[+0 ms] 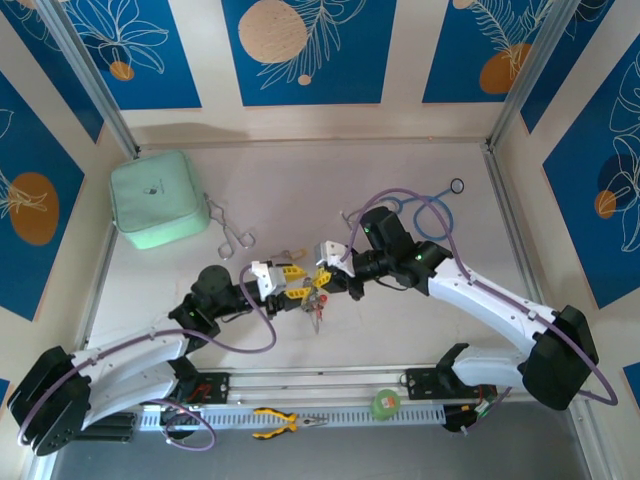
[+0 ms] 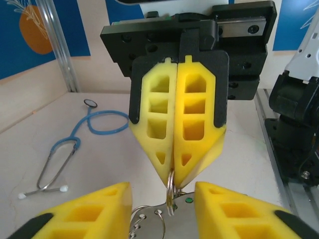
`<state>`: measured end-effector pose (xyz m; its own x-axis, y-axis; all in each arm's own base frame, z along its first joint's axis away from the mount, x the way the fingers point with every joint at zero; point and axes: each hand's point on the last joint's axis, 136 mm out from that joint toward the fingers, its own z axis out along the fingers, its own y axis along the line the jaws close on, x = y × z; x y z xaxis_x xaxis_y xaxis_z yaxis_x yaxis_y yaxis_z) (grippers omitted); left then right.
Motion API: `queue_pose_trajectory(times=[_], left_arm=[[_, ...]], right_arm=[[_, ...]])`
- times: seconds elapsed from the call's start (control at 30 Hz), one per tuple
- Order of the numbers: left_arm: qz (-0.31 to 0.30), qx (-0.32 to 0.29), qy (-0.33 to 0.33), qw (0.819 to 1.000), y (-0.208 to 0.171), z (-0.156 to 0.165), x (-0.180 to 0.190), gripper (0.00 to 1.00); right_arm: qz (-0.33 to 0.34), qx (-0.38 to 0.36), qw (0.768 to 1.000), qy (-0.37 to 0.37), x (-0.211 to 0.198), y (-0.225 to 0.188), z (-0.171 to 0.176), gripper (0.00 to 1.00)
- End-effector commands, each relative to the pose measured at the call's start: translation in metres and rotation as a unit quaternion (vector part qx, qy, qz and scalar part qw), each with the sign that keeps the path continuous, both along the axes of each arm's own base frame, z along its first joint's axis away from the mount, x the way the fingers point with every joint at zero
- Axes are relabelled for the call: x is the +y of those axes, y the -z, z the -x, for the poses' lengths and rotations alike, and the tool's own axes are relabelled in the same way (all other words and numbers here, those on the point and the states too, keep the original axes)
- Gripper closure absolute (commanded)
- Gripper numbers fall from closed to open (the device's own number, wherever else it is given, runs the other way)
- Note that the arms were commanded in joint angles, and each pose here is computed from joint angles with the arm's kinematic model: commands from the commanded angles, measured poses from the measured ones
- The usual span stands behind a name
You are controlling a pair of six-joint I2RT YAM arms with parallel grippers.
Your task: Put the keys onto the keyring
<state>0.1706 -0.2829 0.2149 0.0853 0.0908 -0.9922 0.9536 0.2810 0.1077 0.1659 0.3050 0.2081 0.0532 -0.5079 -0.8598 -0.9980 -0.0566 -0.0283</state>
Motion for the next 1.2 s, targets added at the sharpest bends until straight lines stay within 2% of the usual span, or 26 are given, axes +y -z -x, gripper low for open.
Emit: queue_pose_trajectory(times=[0.0,0.17,0.3,0.53,0.67,0.8,0.83,0.93,0.97,1.17], left_arm=[[-0.035,-0.03,-0.016,0.999,-0.004,-0.005,0.003,0.6],[-0.097,-0.022,-0.008,0.995,0.015,-0.003,0.005,0.67],[-0.096,-0.02,-0.002,0.995,0.014,-0.002,0.005,0.72],[-0.096,-0.022,0.018,0.995,0.013,0.004,0.002,0.84],[-0.089,-0.023,0.028,0.995,0.011,0.007,0.0,0.98],[-0.074,-0.025,0.03,0.996,0.006,0.009,0.0,1.0],[-0.069,-0.025,0.028,0.997,0.005,0.009,0.0,1.0],[-0.056,-0.026,0.021,0.998,0.004,0.007,0.001,1.0],[-0.054,-0.027,0.018,0.998,0.003,0.007,0.002,1.0],[-0.049,-0.027,0.015,0.998,0.002,0.007,0.003,1.0]], right_arm=[[0.05,-0.036,0.998,-0.01,0.0,0.001,0.002,1.0],[0.103,-0.068,0.992,-0.017,0.002,0.005,0.002,1.0],[0.117,-0.08,0.99,-0.027,0.009,0.003,0.005,1.0],[0.086,-0.068,0.993,-0.042,0.023,-0.009,0.013,1.0],[0.057,-0.057,0.996,-0.041,0.027,-0.017,0.016,1.0],[0.029,-0.039,0.998,-0.029,0.025,-0.022,0.014,1.0],[0.022,-0.037,0.999,-0.025,0.023,-0.022,0.012,0.99],[0.003,-0.02,1.0,-0.003,0.012,-0.016,0.004,0.75],[0.0,-0.015,1.0,0.003,0.009,-0.013,0.002,0.71],[0.001,0.008,1.0,0.015,0.0,0.005,-0.004,0.7]])
